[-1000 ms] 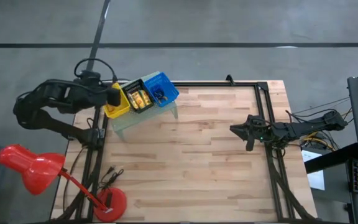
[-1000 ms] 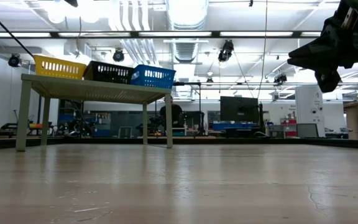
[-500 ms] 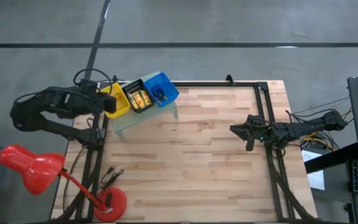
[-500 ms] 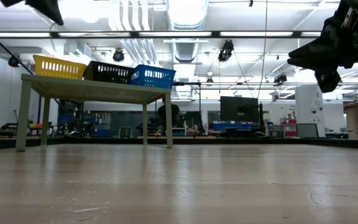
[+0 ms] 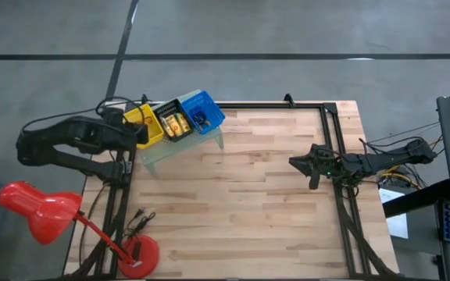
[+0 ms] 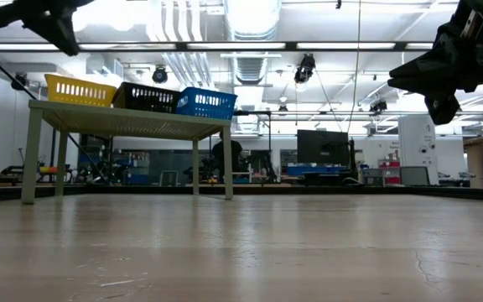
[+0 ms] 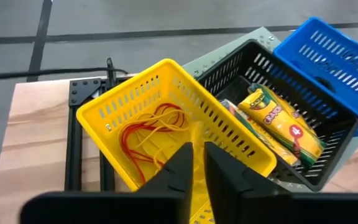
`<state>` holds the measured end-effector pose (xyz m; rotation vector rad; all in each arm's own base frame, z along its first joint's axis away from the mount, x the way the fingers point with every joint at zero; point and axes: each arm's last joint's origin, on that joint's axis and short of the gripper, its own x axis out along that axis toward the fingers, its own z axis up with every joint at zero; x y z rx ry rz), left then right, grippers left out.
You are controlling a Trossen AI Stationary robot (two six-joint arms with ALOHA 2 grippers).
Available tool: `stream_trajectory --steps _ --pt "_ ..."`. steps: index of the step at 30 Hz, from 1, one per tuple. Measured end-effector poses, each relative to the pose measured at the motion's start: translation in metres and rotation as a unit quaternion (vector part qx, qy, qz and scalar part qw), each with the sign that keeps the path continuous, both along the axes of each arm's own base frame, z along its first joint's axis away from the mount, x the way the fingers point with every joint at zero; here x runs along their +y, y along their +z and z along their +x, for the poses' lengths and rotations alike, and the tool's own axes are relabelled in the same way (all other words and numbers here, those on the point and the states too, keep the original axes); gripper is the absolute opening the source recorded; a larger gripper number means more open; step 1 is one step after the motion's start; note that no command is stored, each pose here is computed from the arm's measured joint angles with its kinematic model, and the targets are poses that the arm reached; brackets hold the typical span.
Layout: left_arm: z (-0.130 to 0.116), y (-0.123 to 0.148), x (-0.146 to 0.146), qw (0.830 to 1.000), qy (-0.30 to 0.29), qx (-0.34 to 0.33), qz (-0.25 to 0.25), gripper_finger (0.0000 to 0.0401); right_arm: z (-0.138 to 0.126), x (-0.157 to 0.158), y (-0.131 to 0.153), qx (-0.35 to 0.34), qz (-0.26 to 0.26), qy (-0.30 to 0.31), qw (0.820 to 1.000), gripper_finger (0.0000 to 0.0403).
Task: Pick & Place Office Desk Supplies
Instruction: Put the yellow rubber band into the yellow basket on the shelf, then return to Home Position
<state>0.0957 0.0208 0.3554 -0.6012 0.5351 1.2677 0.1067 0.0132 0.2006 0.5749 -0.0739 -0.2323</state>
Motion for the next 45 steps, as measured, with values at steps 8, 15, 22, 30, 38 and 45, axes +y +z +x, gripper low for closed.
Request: stream_trajectory --steps 8,15,22,30,38,45 --pt "0.001 -0.005 0.000 1.000 0.014 -0.007 -0.006 0.0121 0.000 0.000 0.000 0.000 0.000 0.000 1.000 0.0068" --pt "0.001 -0.005 0.000 1.000 0.014 -0.008 -0.006 0.0172 0.000 0.000 0.000 0.000 0.000 0.000 1.000 0.0068" --pt "0.001 -0.005 0.000 1.000 0.013 -0.008 -0.006 0.0186 0.000 0.000 0.000 0.000 0.000 0.000 1.000 0.0068" --pt "0.010 -0.001 0.000 0.999 -0.014 -0.033 0.006 0.0169 0.000 0.000 0.000 0.000 0.000 0.000 1.000 0.0068" --pt "0.026 0.009 0.001 0.993 -0.083 -0.038 0.076 0.0111 0.000 0.000 0.000 0.000 0.000 0.000 1.000 0.0068" --pt "0.041 0.023 0.002 0.978 -0.142 -0.047 0.145 0.0053 0.000 0.000 0.000 0.000 0.000 0.000 1.000 0.0068"
